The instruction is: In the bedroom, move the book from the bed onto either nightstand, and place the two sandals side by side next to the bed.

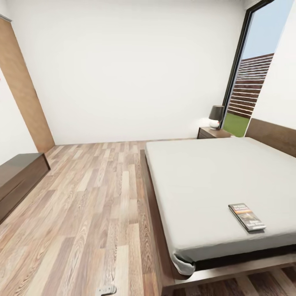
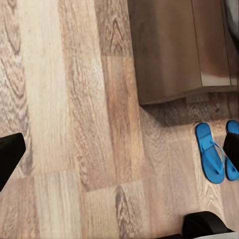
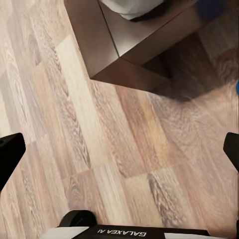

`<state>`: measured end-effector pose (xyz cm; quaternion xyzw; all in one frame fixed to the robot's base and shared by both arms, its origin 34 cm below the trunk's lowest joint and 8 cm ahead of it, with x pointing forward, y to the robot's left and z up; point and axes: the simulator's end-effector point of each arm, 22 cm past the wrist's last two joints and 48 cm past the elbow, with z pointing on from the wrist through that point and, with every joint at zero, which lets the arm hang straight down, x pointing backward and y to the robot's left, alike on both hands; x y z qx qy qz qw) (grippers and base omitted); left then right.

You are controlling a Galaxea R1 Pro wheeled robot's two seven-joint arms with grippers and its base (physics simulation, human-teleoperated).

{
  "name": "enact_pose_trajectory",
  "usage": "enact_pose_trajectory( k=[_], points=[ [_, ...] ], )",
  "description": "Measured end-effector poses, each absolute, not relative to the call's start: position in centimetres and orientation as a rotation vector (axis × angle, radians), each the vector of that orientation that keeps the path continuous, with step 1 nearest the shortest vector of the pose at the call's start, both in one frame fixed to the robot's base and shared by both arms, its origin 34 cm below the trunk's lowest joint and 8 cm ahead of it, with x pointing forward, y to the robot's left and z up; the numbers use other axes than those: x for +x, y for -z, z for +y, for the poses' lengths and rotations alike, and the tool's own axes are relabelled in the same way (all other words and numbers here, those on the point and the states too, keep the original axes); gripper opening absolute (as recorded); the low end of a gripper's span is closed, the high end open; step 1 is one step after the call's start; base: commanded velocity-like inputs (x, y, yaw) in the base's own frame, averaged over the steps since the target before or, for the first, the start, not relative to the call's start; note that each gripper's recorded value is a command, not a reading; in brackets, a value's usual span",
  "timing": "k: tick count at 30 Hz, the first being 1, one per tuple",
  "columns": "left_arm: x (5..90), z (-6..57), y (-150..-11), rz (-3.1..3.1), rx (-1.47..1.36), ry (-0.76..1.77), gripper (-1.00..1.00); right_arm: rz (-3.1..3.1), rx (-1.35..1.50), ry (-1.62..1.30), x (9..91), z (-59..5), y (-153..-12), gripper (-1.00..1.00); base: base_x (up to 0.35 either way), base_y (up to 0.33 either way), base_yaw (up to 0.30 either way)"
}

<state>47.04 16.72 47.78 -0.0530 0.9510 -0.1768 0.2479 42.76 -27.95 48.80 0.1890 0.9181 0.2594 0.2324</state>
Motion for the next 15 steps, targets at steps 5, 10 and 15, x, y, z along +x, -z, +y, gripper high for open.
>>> enact_pose_trajectory(
  k=[5, 10, 15],
  points=[
    [47.03, 16.70, -47.77, 2.592, -0.143, 0.482, 1.00, 2.523, 0.519, -0.712, 42.76, -27.96, -48.80, 1.00, 0.000, 0.000, -0.300],
    [47.03, 16.77, -47.77, 2.593, -0.144, 0.481, 1.00, 2.523, 0.520, -0.712, 42.77, -27.97, -48.80, 1.00, 0.000, 0.000, -0.300],
    [47.01, 16.71, -47.76, 2.594, -0.145, 0.482, 1.00, 2.522, 0.521, -0.712, 42.78, -27.96, -48.80, 1.00, 0.000, 0.000, -0.300]
  ],
)
